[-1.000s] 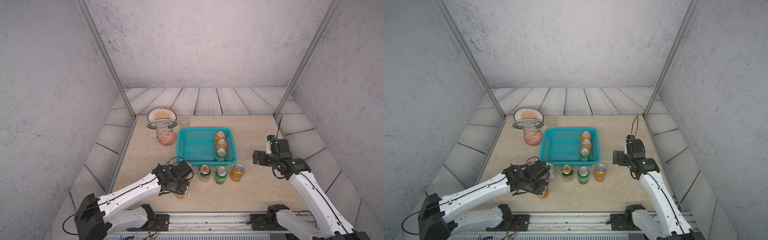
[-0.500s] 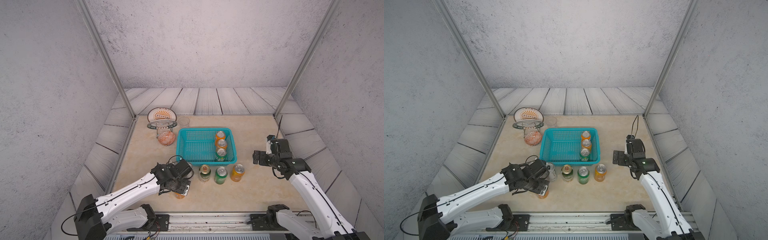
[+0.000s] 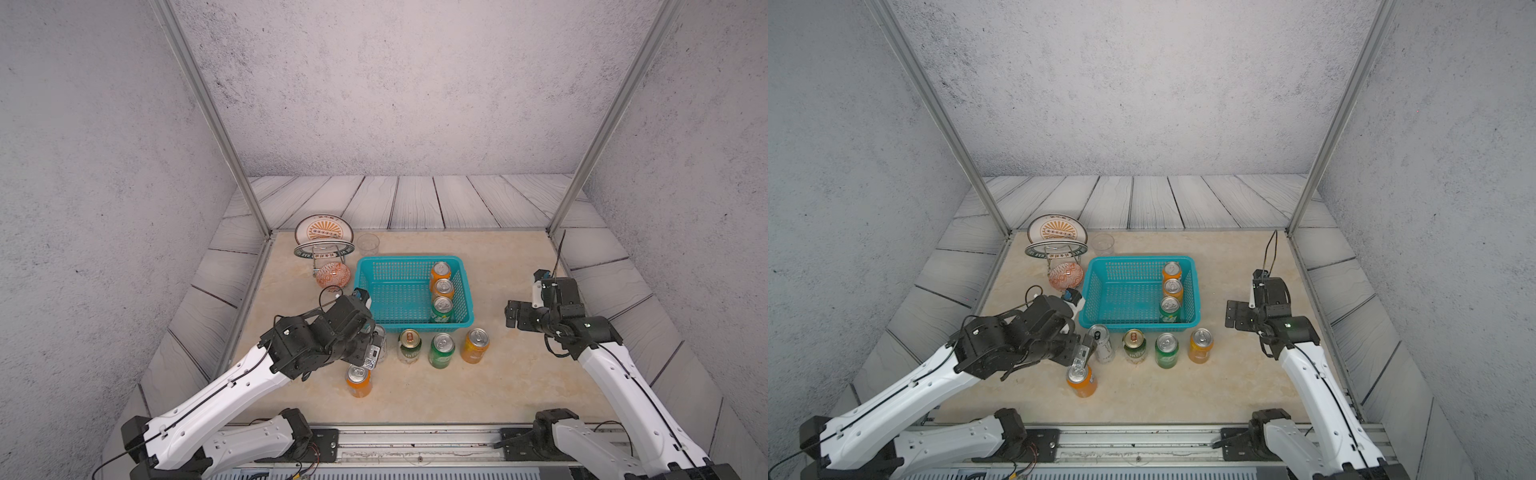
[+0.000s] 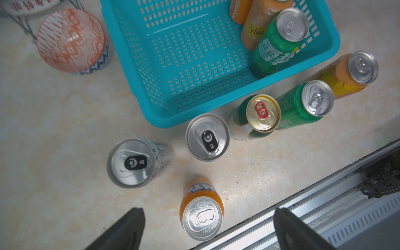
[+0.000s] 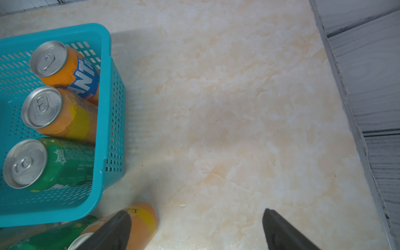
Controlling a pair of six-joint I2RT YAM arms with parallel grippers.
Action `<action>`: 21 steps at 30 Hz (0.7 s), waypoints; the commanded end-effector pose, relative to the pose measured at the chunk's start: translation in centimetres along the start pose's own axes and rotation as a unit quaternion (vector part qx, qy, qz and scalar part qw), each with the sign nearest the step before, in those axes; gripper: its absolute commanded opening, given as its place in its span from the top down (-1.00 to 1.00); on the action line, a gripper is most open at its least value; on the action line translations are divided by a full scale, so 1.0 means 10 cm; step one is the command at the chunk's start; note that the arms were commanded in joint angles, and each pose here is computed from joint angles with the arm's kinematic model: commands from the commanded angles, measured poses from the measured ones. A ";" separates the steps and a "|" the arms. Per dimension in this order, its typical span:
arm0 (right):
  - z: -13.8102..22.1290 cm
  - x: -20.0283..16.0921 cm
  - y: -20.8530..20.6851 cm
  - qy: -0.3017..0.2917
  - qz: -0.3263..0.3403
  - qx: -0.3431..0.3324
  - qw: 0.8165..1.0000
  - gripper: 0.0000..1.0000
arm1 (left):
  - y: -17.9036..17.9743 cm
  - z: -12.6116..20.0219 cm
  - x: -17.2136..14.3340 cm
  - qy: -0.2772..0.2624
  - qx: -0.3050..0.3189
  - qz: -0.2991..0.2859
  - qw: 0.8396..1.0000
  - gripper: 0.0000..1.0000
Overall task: Take out the drinks from the basket
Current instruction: Place the drink at the center of the board.
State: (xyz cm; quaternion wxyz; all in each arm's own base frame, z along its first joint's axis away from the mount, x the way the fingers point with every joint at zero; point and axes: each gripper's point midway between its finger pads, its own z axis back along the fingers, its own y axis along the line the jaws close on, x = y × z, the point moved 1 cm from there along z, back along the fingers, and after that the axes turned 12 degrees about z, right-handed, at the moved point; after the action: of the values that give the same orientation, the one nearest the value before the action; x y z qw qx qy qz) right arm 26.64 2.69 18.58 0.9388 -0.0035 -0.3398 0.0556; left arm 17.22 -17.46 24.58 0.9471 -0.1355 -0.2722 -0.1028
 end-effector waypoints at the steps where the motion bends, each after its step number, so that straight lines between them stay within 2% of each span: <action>1: 0.02 0.00 0.00 -0.004 0.001 0.003 1.000 -0.99 | -0.05 0.07 0.23 -0.025 0.014 -0.045 0.999 -0.97; 9: 0.03 0.00 -0.01 -0.004 0.000 0.002 1.000 -0.99 | -0.53 -0.11 0.77 -0.046 -0.003 -0.108 0.993 -0.97; 15: 0.03 0.00 -0.02 -0.004 0.001 -0.002 1.000 -0.99 | -0.96 -0.44 1.06 -0.039 -0.032 -0.136 0.989 -0.97; 21: 0.03 -0.01 -0.03 -0.003 0.000 -0.006 1.000 -0.99 | -1.29 -0.86 1.22 -0.023 -0.050 -0.141 0.988 -0.97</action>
State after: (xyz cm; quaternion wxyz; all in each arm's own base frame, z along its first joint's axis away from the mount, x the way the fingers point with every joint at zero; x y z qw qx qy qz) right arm 26.64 2.59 18.58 0.9390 -0.0040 -0.3396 0.0540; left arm 27.34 -31.83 26.34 0.9173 -0.1257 -0.2978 -0.2325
